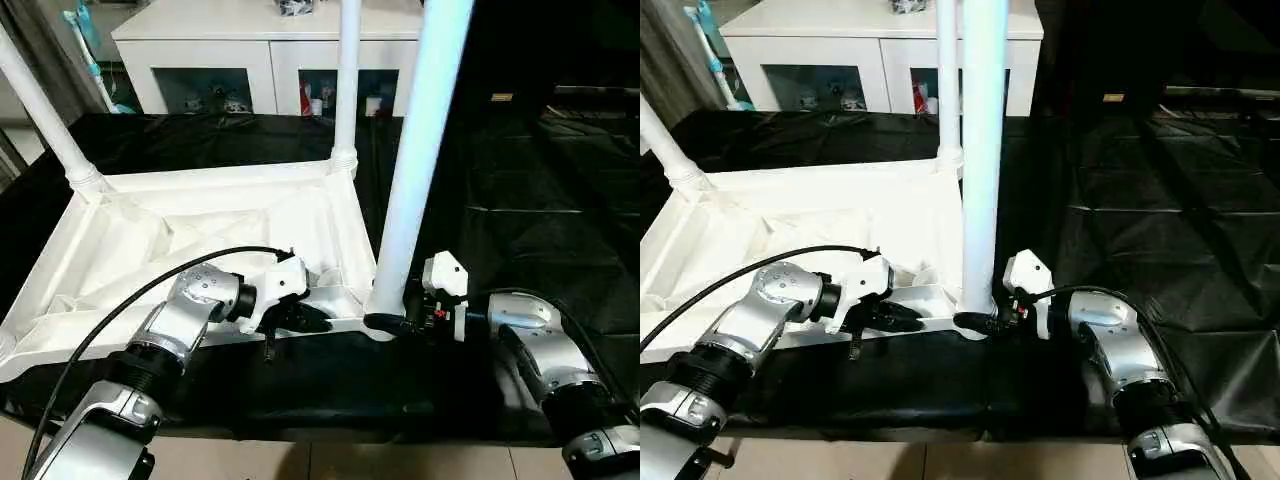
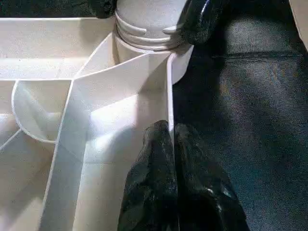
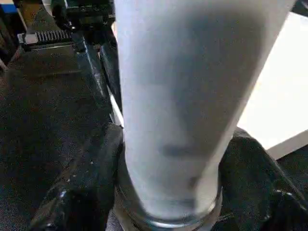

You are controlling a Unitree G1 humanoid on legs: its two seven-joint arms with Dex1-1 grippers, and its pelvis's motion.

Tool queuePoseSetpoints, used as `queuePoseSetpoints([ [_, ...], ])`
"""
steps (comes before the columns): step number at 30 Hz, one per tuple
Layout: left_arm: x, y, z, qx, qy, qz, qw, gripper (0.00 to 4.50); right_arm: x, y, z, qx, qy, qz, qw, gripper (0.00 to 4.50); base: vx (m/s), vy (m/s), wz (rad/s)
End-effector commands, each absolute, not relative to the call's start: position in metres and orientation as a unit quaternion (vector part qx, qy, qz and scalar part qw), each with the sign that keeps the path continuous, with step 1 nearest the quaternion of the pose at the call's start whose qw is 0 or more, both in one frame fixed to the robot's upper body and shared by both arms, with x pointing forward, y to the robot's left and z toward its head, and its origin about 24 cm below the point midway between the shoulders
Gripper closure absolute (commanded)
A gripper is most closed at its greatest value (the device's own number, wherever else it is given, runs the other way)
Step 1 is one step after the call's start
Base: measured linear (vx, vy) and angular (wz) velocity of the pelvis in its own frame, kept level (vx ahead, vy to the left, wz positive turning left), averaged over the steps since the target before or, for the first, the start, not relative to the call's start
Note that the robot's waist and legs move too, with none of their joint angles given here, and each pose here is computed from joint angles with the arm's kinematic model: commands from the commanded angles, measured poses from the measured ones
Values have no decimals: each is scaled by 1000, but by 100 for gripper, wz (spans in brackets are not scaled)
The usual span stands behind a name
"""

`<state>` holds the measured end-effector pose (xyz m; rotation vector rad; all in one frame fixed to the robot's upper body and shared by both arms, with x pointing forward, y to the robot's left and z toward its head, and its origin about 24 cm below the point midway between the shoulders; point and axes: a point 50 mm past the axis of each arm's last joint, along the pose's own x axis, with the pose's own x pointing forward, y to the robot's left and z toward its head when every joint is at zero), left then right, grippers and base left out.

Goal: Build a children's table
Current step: Rotate leg to tighten

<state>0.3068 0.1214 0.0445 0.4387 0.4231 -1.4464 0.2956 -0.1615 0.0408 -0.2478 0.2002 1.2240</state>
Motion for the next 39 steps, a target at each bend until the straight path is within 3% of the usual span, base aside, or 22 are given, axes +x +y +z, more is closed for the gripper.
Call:
queuePoseSetpoints([
  [1, 297, 125, 29, 209, 235, -665, 678, 450, 295, -168, 34, -141, 120, 566, 803, 184, 0, 0, 0],
  [6, 296, 125, 28, 210, 237, -665, 676, 450, 295, -169, 32, -143, 123, 567, 802, 198, 0, 0, 0],
  [9, 296, 124, 28, 210, 238, -664, 677, 450, 297, -168, 33, -130, 116, 553, 815, 199, 0, 0, 0],
  [10, 300, 123, 28, 208, 237, -649, 693, 450, 302, -168, 33, -110, 119, 527, 834, 199, 0, 0, 0],
  [12, 300, 123, 28, 208, 237, -648, 693, 450, 302, -168, 33, -109, 119, 526, 835, 199, 0, 0, 0],
  [16, 319, 119, 27, 190, 239, -575, 759, 450, 310, -157, 22, -73, 142, 453, 877, 199, 0, 0, 0],
  [19, 324, 116, 27, 189, 243, -551, 776, 450, 312, -151, 17, -66, 143, 419, 894, 200, 0, 0, 0],
  [26, 347, 87, 26, 156, 250, -434, 851, 450, 331, -123, 2, -12, 173, 209, 962, 201, 0, 0, 0],
  [30, 350, 79, 27, 155, 249, -415, 861, 450, 336, -115, 3, -18, 176, 172, 969, 201, 0, 0, 0],
  [32, 352, 70, 26, 148, 246, -402, 869, 450, 340, -102, 3, -16, 183, 155, 971, 201, 0, 0, 0],
  [39, 352, 65, 26, 147, 245, -403, 870, 450, 339, -89, 2, -35, 187, 175, 966, 201, 0, 0, 0],
])
